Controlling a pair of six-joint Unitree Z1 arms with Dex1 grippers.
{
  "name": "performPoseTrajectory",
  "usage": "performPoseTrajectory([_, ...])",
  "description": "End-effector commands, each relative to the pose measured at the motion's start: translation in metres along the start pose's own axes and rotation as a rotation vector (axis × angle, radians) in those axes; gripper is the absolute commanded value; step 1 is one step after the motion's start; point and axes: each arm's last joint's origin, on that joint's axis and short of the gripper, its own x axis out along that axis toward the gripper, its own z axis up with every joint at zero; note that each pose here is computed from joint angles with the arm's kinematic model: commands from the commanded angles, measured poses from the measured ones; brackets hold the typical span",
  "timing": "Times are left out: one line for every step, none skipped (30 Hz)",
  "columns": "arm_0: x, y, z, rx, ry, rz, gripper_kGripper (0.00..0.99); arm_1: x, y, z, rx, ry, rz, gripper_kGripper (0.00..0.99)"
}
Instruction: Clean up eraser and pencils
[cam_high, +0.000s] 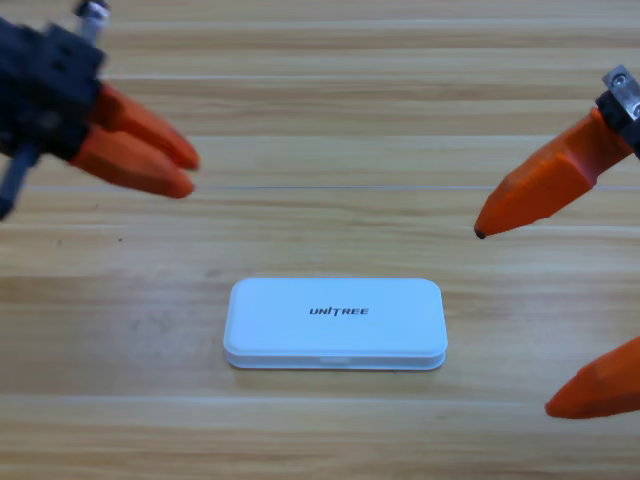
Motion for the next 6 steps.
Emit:
performPoseTrajectory([-0.015,-0.048,0.011,0.042,-0.021,-0.042,0.93,0.017,-0.011,-0.006,0.037,0.014,0.017,0.979])
performPoseTrajectory([-0.016,-0.052,0.013,0.048,-0.029,-0.046,0.971,0.017,-0.011,-0.006,0.037,0.014,0.017,0.979])
performPoseTrajectory([-0.015,-0.056,0.015,0.045,-0.031,-0.056,0.989,0.017,-0.011,-0.006,0.037,0.015,0.018,0.979])
performPoseTrajectory([-0.015,-0.059,0.017,0.043,-0.034,-0.06,0.99,0.017,-0.011,-0.005,0.037,0.015,0.018,0.979])
performPoseTrajectory([-0.016,-0.061,0.018,0.036,-0.035,-0.06,0.99,0.018,-0.011,-0.005,0.04,0.016,0.018,0.979])
performPoseTrajectory([-0.015,-0.063,0.019,0.022,-0.037,-0.065,0.99,0.018,-0.012,-0.006,0.04,0.017,0.019,0.979])
